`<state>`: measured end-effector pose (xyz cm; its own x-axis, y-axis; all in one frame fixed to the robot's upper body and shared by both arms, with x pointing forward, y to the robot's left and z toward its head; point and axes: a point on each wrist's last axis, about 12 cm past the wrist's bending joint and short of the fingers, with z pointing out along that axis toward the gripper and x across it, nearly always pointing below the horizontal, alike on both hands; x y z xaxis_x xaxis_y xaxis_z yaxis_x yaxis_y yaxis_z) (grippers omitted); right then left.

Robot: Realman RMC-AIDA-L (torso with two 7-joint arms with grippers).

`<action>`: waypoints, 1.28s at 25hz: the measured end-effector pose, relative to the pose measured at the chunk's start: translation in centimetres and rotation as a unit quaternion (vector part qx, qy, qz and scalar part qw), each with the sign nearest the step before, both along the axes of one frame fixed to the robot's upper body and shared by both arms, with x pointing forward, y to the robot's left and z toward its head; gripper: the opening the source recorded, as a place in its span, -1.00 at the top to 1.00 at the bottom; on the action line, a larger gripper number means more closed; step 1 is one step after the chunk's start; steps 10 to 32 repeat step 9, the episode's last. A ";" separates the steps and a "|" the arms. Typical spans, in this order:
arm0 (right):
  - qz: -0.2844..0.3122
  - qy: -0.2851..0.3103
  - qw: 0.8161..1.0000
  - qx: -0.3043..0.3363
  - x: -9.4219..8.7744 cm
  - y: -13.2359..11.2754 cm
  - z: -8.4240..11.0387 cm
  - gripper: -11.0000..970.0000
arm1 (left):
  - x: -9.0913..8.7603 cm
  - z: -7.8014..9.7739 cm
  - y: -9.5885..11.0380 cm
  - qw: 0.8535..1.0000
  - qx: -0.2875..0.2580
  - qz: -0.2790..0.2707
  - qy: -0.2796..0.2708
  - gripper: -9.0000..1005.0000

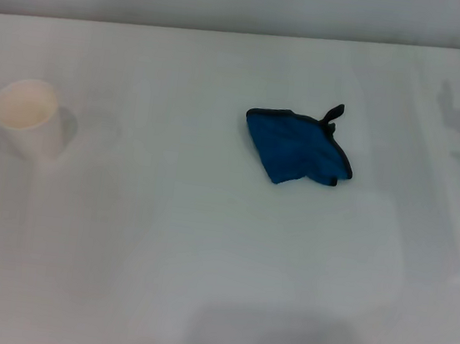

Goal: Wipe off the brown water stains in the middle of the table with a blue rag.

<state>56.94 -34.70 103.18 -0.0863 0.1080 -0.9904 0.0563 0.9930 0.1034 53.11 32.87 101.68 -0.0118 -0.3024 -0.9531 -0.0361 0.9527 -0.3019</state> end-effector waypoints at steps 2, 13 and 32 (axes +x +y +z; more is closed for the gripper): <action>-0.009 0.009 1.000 0.005 0.3 -0.1 -0.1 -0.40 | 0.1 0.1 0.0 1.000 -0.001 0.002 -0.001 -0.77; -0.019 0.013 1.000 0.011 1.0 0.1 0.2 -0.40 | 1.4 0.8 0.0 1.000 0.011 -0.002 -0.007 -0.77; -0.019 0.013 1.000 0.011 1.0 0.1 0.2 -0.40 | 1.4 0.8 0.0 1.000 0.011 -0.002 -0.007 -0.77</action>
